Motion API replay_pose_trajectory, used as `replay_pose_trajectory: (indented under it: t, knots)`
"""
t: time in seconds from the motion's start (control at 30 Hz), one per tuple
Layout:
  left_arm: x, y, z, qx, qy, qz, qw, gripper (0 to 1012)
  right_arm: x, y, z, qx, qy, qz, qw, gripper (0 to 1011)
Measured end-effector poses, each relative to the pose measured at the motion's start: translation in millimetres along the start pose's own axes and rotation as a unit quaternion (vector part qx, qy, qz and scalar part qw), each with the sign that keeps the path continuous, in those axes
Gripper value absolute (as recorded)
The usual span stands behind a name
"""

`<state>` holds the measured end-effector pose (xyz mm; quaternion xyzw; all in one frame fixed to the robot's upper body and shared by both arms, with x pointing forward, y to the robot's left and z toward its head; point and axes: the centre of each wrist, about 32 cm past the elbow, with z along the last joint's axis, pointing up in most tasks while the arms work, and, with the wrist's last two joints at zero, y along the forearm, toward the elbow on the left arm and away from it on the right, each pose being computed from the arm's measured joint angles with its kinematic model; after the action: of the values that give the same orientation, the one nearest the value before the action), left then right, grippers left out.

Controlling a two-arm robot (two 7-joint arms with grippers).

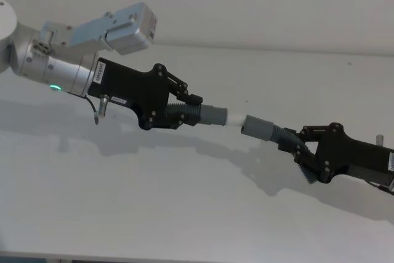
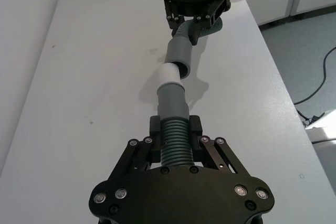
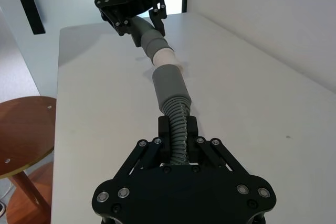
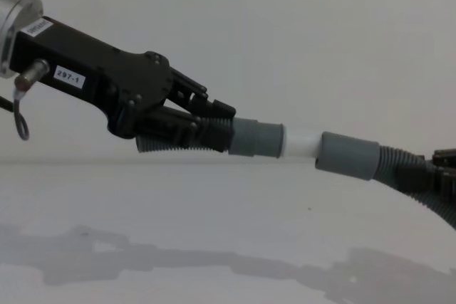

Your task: Use both hands to pick up one end of the pipe from the table, align the ends, and insert them.

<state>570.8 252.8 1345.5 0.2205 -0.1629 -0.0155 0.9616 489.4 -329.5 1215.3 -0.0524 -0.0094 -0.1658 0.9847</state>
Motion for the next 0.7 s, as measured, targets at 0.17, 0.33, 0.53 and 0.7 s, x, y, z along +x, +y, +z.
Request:
replay_pose_trajectory:
  t: [0.17,0.33,0.53,0.7]
  knots:
    - [-0.1,-0.8,-0.1,-0.002,0.0,-0.003,1.0,308,0.2,0.6,0.5,0.002,0.001,0.0,1.0,173]
    - [-0.4,-1.2,-0.5,-0.005,0.001,-0.006,1.0,308,0.6,1.4,0.9,0.002,0.002,0.0,1.0,173]
    - [-1.3,-1.0,-0.3,-0.009,0.0,-0.011,0.9999,308,1.5,1.8,0.9,0.004,0.005,-0.002,1.0,173]
    - [-2.4,-1.4,0.0,-0.013,-0.001,-0.016,0.9998,308,2.1,2.7,1.0,0.006,0.008,-0.003,1.0,173]
